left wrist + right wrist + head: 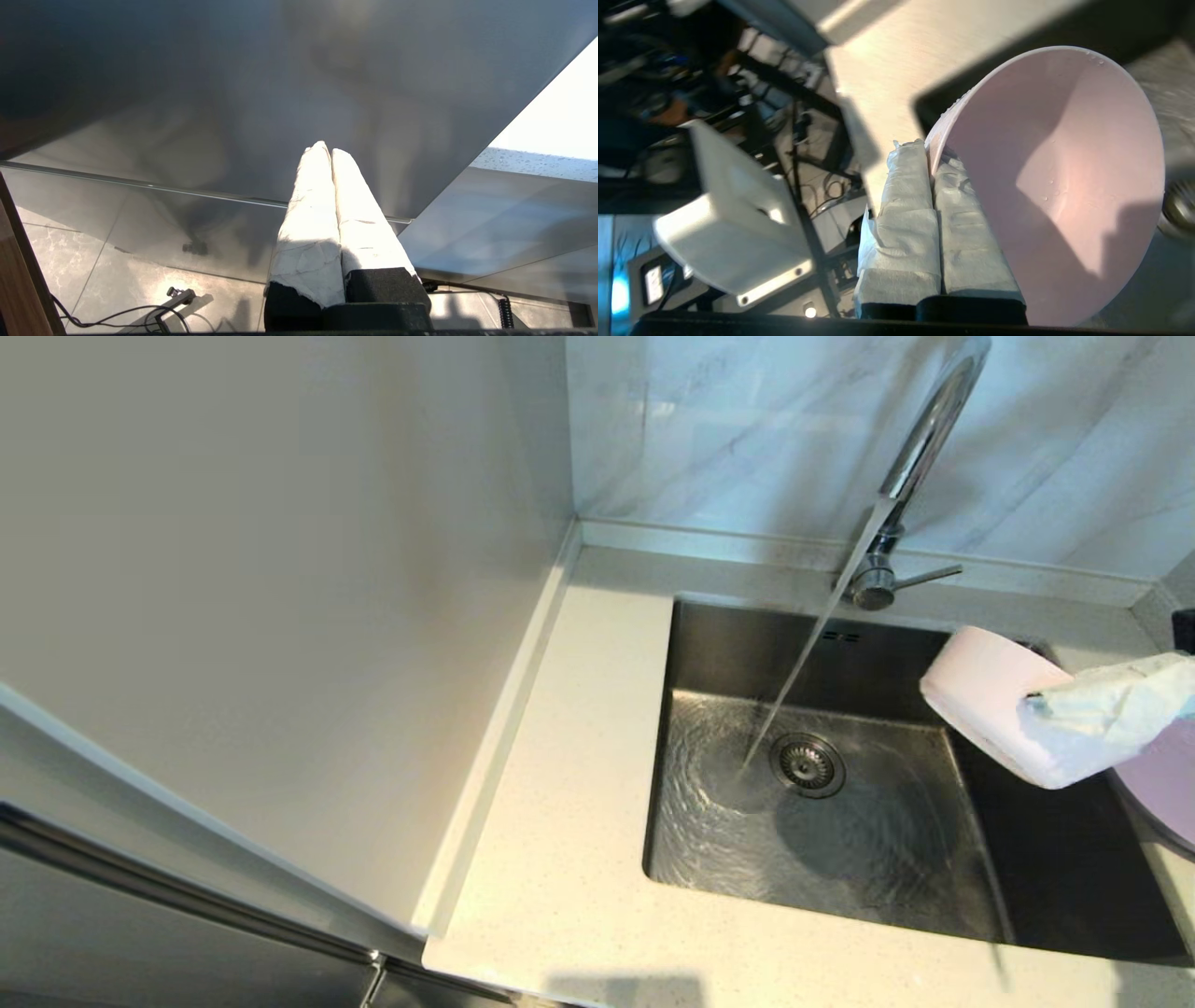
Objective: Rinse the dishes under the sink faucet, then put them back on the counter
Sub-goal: Rinse the bowl
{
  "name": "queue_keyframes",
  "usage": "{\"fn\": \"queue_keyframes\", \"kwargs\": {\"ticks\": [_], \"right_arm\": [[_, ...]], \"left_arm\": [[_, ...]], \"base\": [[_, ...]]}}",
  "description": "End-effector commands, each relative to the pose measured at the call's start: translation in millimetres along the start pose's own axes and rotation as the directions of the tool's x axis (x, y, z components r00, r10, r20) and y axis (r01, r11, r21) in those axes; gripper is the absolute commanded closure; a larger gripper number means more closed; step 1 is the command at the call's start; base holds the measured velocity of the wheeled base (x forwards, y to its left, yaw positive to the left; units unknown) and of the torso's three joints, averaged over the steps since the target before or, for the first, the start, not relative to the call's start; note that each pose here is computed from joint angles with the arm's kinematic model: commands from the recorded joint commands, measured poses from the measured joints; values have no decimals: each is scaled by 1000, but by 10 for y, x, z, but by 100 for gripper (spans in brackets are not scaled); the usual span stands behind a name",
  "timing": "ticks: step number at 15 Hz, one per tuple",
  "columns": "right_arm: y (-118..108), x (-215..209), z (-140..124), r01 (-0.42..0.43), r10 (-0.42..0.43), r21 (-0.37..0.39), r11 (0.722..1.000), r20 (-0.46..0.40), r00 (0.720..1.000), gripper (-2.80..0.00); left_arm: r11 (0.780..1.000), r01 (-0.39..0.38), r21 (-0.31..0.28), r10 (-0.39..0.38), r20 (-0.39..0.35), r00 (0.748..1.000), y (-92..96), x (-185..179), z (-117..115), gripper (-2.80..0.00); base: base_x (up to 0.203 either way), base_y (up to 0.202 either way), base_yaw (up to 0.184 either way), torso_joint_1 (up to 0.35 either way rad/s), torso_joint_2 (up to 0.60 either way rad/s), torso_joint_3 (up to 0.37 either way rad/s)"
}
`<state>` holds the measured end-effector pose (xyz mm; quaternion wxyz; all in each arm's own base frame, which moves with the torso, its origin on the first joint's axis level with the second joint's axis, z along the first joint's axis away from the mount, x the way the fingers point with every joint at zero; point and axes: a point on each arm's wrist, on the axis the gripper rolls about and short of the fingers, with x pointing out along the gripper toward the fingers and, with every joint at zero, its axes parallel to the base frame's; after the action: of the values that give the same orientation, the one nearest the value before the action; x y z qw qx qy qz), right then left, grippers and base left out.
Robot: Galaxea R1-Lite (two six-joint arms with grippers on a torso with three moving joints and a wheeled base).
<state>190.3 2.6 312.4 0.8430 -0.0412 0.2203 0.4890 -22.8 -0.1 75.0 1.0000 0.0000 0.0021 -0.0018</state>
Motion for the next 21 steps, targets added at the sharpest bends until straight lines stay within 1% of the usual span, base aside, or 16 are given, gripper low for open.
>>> {"fn": "queue_keyframes", "kwargs": {"ticks": [1, 3, 4, 6, 7, 8, 9, 10, 11, 12, 13, 14, 16, 18, 21], "right_arm": [[321, 148, 110, -154, 155, -119, 981, 1, 988, 0], [452, 281, 228, -239, 241, -178, 954, -14, 971, 0], [451, 389, 291, -263, 261, -169, 950, -35, 965, 0], [359, 561, 340, -252, 244, -122, 960, -74, 967, 0], [303, 633, 362, -244, 237, -119, 962, -73, 969, 0], [244, 689, 398, -224, 219, -134, 965, -51, 974, 0], [160, 764, 450, -179, 178, -153, 972, -21, 984, 0], [66, 844, 507, -115, 118, -163, 980, 12, 993, 0], [-12, 908, 557, -48, 56, -151, 987, 49, 997, 0], [-83, 966, 596, 24, -15, -116, 993, 85, 996, 0], [-151, 1029, 606, 89, -81, -82, 993, 103, 991, 0], [-190, 1070, 591, 118, -111, -68, 991, 99, 989, 0], [-243, 1119, 569, 131, -126, -50, 990, 87, 988, 0], [-275, 1132, 577, 143, -137, -57, 988, 103, 985, 0], [-329, 1166, 547, 192, -187, -51, 980, 99, 977, 0]], "left_arm": [[1000, 0, 0, 0, 0, 1000, 0, 0, 0, 0], [1000, 1, 0, -1, 0, 1000, 0, 0, 0, 0], [1000, -1, 0, 1, 0, 1000, 0, 0, 0, 0], [1000, -1, 0, 1, 0, 1000, 0, 0, 0, 0], [1000, 1, 0, -1, 0, 1000, 0, 0, 0, 0], [1000, -1, 0, 1, 0, 1000, 0, 0, 0, 0], [1000, -1, 0, 1, 0, 1000, 0, 0, 0, 0], [1000, -1, 0, 1, 0, 1000, 0, 0, 0, 0], [1000, 0, 0, 0, 0, 1000, 0, 0, 0, 0], [1000, -1, 0, 1, 0, 1000, 0, 0, 0, 0], [1000, -1, 0, 1, 0, 1000, 0, 0, 0, 0], [1000, 1, 0, -1, 0, 1000, 0, 0, 0, 0], [1000, -1, 0, 1, 0, 1000, 0, 0, 0, 0], [1000, -1, 0, 1, 0, 1000, 0, 0, 0, 0], [1000, -1, 0, 1, 0, 1000, 0, 0, 0, 0]], "base": [[0, 0, 0, 0, 0, 0], [0, 0, 0, 0, 0, 0], [0, 0, 0, 0, 0, 0], [0, 0, 0, 0, 0, 0], [0, 0, 0, 0, 0, 0], [0, 0, 0, 0, 0, 0], [0, 0, 0, 0, 0, 0], [0, 0, 0, 0, 0, 0], [0, 0, 0, 0, 0, 0], [0, 0, 0, 0, 0, 0], [0, 0, 0, 0, 0, 0], [0, 0, 0, 0, 0, 0], [0, 0, 0, 0, 0, 0], [0, 0, 0, 0, 0, 0], [0, 0, 0, 0, 0, 0]]}}
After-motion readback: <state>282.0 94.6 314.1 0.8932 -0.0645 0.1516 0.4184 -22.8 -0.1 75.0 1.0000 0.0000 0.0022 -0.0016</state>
